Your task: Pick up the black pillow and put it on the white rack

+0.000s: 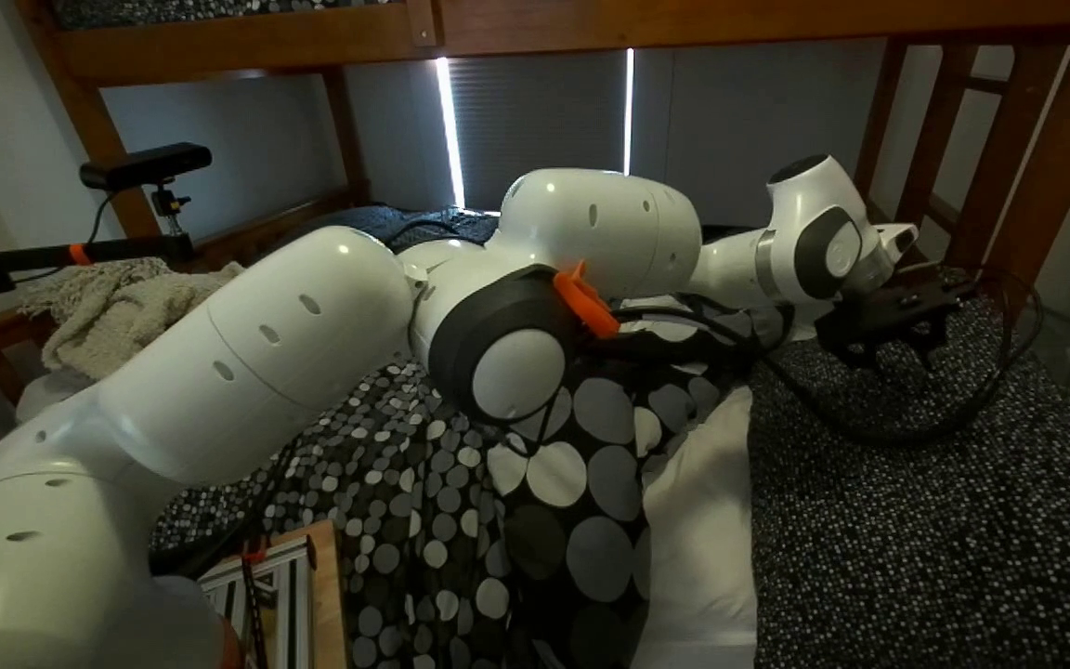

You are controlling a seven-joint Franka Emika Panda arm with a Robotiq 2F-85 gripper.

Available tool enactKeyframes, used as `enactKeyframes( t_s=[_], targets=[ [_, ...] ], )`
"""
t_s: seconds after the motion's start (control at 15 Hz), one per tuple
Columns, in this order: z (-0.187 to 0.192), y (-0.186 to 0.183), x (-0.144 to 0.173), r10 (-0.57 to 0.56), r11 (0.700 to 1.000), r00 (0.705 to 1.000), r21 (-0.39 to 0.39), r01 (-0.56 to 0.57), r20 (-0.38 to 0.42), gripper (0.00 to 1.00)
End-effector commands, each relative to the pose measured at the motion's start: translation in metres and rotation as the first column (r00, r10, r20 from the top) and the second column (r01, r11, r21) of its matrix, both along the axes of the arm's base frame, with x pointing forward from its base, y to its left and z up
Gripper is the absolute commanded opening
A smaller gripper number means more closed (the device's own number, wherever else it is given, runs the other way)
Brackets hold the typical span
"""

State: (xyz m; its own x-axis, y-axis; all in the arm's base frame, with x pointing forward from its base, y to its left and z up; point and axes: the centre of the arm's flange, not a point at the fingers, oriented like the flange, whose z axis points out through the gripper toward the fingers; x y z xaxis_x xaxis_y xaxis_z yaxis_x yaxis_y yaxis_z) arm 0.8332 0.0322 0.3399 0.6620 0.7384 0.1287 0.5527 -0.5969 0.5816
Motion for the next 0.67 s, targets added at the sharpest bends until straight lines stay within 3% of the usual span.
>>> enactKeyframes(
  t_s=[0.0,0.13,0.27,0.4,0.6],
  targets=[
    [-0.042,0.013,-0.021,0.031,1.0,0.991,0.004,-0.031,-0.132,0.91],
    [-0.058,0.016,-0.025,-0.001,1.0,0.982,-0.023,-0.003,-0.187,1.0],
    [-0.066,0.013,-0.029,-0.069,0.995,0.973,-0.081,0.052,-0.218,1.0],
    [-0.071,0.003,-0.026,-0.137,0.987,0.97,-0.109,0.117,-0.199,1.0],
    [-0.079,-0.006,-0.012,-0.13,0.99,0.982,-0.064,0.122,-0.139,1.0]
  ],
)
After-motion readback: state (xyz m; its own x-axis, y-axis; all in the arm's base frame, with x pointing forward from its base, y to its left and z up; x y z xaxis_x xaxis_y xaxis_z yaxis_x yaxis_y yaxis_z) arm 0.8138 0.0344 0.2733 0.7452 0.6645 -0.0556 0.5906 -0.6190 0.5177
